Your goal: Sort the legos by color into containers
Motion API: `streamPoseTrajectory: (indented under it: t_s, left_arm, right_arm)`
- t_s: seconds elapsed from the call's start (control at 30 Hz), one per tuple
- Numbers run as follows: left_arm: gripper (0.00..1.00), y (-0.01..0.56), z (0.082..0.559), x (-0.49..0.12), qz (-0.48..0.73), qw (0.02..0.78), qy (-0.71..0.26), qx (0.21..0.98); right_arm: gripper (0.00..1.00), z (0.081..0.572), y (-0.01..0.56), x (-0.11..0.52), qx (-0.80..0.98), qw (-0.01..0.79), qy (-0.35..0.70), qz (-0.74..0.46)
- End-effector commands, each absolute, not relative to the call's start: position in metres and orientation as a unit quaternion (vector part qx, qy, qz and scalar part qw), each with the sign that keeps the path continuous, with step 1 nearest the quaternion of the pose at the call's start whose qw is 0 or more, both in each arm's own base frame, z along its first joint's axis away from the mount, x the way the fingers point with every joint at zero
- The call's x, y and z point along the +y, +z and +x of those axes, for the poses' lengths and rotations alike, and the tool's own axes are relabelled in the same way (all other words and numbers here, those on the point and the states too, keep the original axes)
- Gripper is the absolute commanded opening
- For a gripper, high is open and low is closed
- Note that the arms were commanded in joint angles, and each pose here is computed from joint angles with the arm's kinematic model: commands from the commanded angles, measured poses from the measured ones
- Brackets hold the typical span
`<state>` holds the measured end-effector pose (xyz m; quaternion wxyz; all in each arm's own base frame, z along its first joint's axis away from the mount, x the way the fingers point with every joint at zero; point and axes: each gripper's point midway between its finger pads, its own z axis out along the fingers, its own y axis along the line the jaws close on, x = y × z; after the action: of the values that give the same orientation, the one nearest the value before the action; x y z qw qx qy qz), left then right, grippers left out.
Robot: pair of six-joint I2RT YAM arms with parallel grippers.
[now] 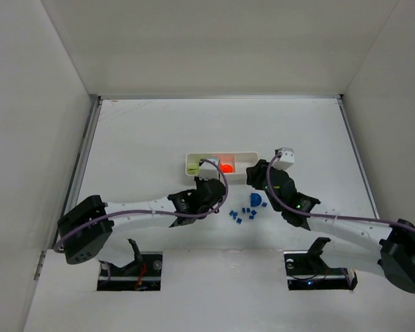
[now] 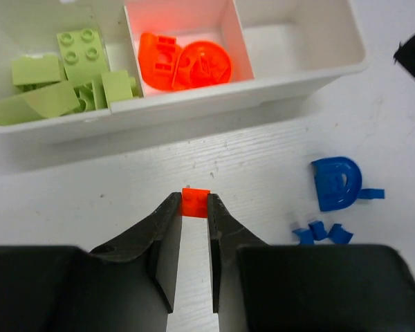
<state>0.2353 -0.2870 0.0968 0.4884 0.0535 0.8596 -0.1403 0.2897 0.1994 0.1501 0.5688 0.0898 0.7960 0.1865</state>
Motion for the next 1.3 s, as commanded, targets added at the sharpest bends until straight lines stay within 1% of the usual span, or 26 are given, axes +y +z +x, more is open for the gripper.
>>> streamPoseTrajectory:
  t_s: [0.0, 0.17, 0.3, 0.4, 0.47, 0.53, 0.6, 0.67, 0.77, 0.97, 1.07, 1.27]
  left_arm:
    - [0.13, 0.127, 0.252, -0.290, 0.032, 0.498, -0.162, 0.851]
    - [0.13, 0.137, 0.289, -0.294, 0.013, 0.490, -0.167, 0.855]
    - [0.16, 0.139, 0.317, -0.303, 0.009, 0.485, -0.169, 0.858]
    - [0.21, 0.135, 0.332, -0.308, 0.011, 0.486, -0.155, 0.860]
    - [0.28, 0.129, 0.340, -0.309, 0.015, 0.485, -0.144, 0.863]
    - [0.34, 0.123, 0.343, -0.311, 0.020, 0.481, -0.136, 0.866]
    - [0.39, 0.121, 0.340, -0.314, 0.025, 0.482, -0.136, 0.865]
    - [0.42, 0.122, 0.333, -0.315, 0.029, 0.485, -0.137, 0.863]
    - [0.43, 0.126, 0.317, -0.315, 0.041, 0.490, -0.139, 0.860]
    - [0.43, 0.120, 0.269, -0.306, 0.067, 0.489, -0.146, 0.857]
    - [0.44, 0.107, 0.239, -0.299, 0.073, 0.478, -0.159, 0.861]
    - [0.49, 0.085, 0.200, -0.290, 0.062, 0.468, -0.177, 0.864]
  right_arm:
    - [0.52, 0.287, 0.155, 0.197, 0.788, 0.571, 0.204, 0.105]
    - [0.51, 0.280, 0.146, 0.191, 0.796, 0.561, 0.200, 0.110]
    - [0.42, 0.270, 0.130, 0.185, 0.811, 0.544, 0.182, 0.113]
    - [0.38, 0.258, 0.111, 0.175, 0.827, 0.529, 0.144, 0.124]
    - [0.38, 0.252, 0.098, 0.164, 0.836, 0.515, 0.120, 0.143]
    - [0.41, 0.246, 0.087, 0.159, 0.846, 0.499, 0.108, 0.152]
    - [0.45, 0.241, 0.077, 0.157, 0.858, 0.481, 0.098, 0.150]
    - [0.48, 0.236, 0.070, 0.160, 0.866, 0.468, 0.099, 0.144]
    - [0.49, 0.228, 0.060, 0.171, 0.877, 0.452, 0.106, 0.127]
    - [0.41, 0.226, 0.049, 0.193, 0.891, 0.434, 0.096, 0.087]
    - [0.40, 0.229, 0.042, 0.198, 0.897, 0.427, 0.083, 0.082]
    - [0.39, 0.236, 0.033, 0.203, 0.900, 0.424, 0.060, 0.079]
